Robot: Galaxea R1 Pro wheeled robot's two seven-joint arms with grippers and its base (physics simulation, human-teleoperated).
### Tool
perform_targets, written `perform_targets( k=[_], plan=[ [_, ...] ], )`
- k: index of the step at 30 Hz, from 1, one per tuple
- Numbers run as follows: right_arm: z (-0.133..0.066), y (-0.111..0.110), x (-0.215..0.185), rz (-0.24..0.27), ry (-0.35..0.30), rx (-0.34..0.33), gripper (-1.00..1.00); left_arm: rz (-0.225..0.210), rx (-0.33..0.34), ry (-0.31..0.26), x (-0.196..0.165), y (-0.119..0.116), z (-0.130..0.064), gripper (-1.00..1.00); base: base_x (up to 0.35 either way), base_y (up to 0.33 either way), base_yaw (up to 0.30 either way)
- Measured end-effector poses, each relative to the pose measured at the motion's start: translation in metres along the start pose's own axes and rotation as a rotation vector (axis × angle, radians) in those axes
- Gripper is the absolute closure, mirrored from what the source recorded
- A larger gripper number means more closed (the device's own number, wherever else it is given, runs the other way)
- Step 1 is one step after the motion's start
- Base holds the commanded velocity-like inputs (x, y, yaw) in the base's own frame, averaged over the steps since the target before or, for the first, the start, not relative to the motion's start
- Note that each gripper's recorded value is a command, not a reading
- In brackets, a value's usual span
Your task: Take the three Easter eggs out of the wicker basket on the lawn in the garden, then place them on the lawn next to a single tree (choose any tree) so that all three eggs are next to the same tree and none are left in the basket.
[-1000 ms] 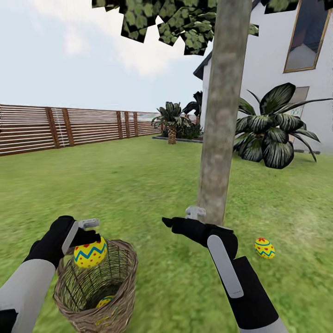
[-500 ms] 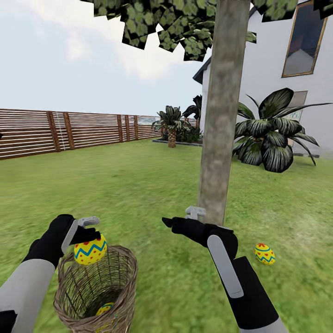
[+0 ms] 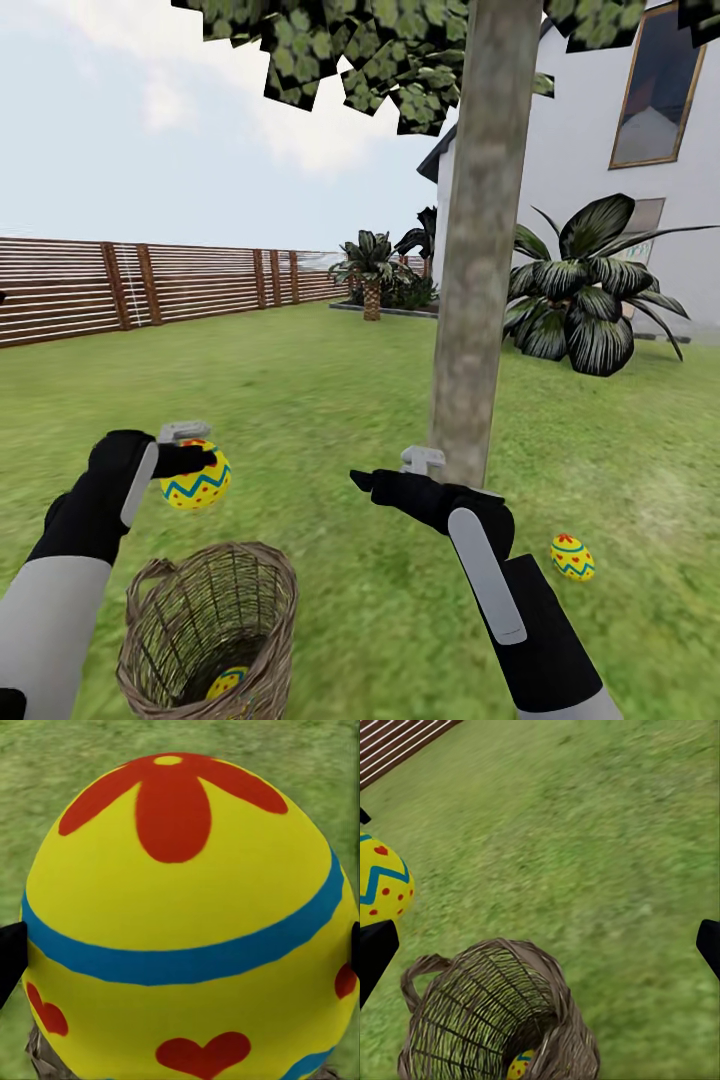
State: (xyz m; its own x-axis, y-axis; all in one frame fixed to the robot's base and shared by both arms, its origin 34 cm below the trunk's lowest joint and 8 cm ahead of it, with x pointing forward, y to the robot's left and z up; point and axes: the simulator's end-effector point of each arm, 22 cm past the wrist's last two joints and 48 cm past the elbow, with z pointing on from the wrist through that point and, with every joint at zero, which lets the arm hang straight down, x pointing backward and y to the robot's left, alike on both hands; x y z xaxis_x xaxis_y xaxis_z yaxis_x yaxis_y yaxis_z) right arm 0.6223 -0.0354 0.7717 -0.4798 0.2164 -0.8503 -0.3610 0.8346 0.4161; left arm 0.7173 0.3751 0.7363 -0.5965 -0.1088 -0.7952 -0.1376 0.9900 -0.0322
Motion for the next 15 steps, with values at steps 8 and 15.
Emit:
perform_targets(
  k=[8,15],
  plan=[
    [-0.003,0.012,-0.017,0.019,0.002,-0.025,-1.00,0.007,0.001,-0.030,-0.025,-0.003,-0.015,1.00,0.000,0.000,-0.086],
    [-0.008,0.021,-0.034,0.045,0.002,-0.052,-1.00,0.016,0.000,-0.032,-0.041,-0.006,-0.023,1.00,0.000,0.000,-0.118]
  ],
)
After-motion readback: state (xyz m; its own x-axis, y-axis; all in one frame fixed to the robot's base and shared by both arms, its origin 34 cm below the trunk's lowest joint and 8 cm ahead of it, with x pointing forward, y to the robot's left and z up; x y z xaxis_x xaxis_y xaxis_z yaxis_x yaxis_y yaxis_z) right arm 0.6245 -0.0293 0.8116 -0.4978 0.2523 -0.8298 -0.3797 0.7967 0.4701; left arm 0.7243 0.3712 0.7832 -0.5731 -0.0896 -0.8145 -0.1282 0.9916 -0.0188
